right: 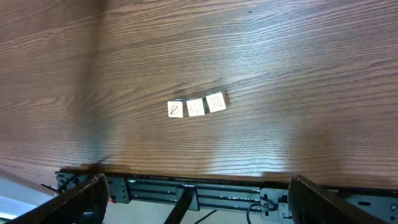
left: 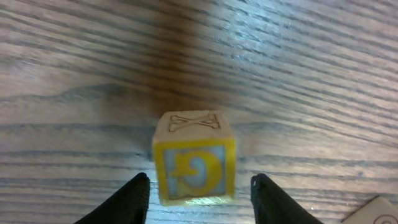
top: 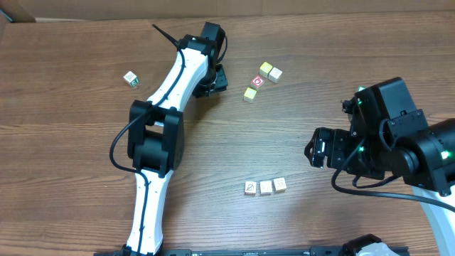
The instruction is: Flip 4 blocks
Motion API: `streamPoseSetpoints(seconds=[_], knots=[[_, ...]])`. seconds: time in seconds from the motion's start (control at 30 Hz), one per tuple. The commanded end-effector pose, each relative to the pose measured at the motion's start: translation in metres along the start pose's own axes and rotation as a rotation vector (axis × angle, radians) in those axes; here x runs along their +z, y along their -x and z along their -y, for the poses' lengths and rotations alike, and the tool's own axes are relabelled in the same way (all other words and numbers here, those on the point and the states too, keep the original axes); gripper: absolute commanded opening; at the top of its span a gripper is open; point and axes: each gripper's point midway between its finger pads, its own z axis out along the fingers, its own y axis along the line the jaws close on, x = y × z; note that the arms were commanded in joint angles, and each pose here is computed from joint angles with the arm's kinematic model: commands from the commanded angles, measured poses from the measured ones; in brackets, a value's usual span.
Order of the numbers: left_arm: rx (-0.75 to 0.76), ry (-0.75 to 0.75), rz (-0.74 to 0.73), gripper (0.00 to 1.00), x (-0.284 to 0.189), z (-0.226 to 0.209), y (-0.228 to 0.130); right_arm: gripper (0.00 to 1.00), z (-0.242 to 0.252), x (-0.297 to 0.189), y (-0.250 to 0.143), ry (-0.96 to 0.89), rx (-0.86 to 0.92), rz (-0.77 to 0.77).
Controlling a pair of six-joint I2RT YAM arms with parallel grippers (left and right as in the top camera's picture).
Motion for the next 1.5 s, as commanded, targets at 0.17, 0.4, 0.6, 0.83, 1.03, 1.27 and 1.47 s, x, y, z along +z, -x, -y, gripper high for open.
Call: streamPoseSetpoints(seconds=[0.17,0.4,0.6,0.83,1.03,1.27,1.47], knots=[[-0.036,-0.006,0.02,0.44,-0.001,-0.02,0.02,0.93,-0.003,-0.007,0.002,0.018,-0.012,0.023],[-0.035,-0.008,0.018,0.28,-0.001,-0.019,0.02,0.93,-0.003,-0.007,0.002,0.018,-0.012,0.023],[-0.03,-0.015,0.006,0.19,-0.001,-0.016,0.016,0.93,-0.003,-0.007,0.002,0.018,-0.011,0.023],[-0.044,-0.076,-0.067,0.04,-0.024,-0.011,0.007,0.93,-0.003,-0.007,0.002,0.018,-0.012,0.024],[-0.018,-0.062,-0.074,0.04,-0.082,-0.017,0.001,0.93,-0.003,-0.007,0.002,0.016,-0.012,0.024],[0.019,-0.012,-0.103,0.05,-0.137,-0.024,-0.035,0.93,-0.002,-0.007,0.002,0.011,-0.012,0.028],[0.091,0.022,-0.002,0.05,-0.192,-0.002,-0.073,0.93,0.0,-0.006,0.003,-0.002,-0.012,0.034]])
